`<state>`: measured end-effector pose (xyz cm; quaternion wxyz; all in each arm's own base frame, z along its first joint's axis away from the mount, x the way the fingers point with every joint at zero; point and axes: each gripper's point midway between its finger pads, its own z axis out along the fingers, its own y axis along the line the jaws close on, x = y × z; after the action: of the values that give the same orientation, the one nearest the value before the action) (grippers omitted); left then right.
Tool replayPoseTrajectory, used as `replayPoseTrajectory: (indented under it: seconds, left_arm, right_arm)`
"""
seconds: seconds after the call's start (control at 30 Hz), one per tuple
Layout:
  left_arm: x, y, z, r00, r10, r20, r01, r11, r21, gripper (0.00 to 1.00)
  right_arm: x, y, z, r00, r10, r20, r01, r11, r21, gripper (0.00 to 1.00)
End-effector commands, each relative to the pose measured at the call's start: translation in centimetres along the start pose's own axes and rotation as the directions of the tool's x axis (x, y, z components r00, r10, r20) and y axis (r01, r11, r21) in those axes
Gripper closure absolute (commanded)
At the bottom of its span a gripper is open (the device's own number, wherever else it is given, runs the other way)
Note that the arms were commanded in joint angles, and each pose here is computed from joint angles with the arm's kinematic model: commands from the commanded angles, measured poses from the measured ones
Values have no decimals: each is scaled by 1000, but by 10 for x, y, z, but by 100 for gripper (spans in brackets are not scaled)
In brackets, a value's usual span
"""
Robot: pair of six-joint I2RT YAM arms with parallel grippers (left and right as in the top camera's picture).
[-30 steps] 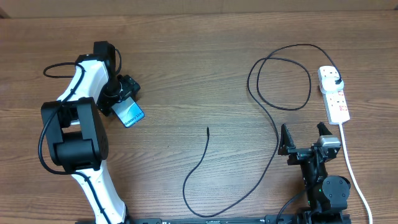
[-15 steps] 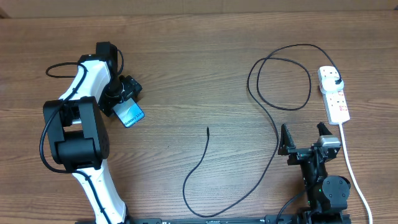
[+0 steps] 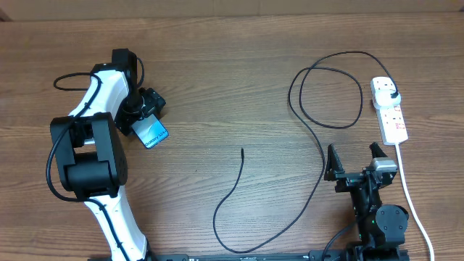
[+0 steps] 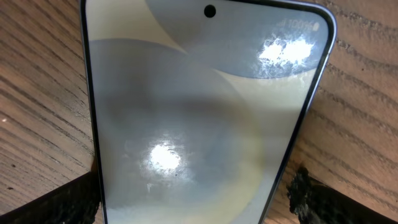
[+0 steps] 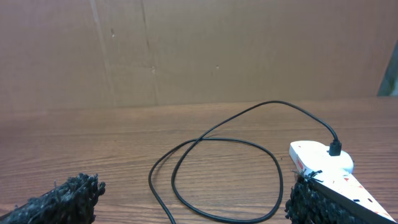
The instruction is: Plug charger to phone and switch on socket
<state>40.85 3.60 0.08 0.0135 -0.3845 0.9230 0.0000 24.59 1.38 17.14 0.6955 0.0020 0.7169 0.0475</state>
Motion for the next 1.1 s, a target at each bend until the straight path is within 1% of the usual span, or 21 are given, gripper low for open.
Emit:
replayPoseTrajectory:
  seconds: [0.0, 1.07]
  left_arm:
    - [9, 1, 12, 999, -10, -33, 9, 1000, -18, 0]
    - [11, 4, 12, 999, -9, -42, 8, 1000, -30, 0]
  right_arm:
    - [2, -1, 0, 1000, -2, 4, 2, 1000, 4, 0]
    - [2, -1, 0, 1000, -2, 4, 2, 1000, 4, 0]
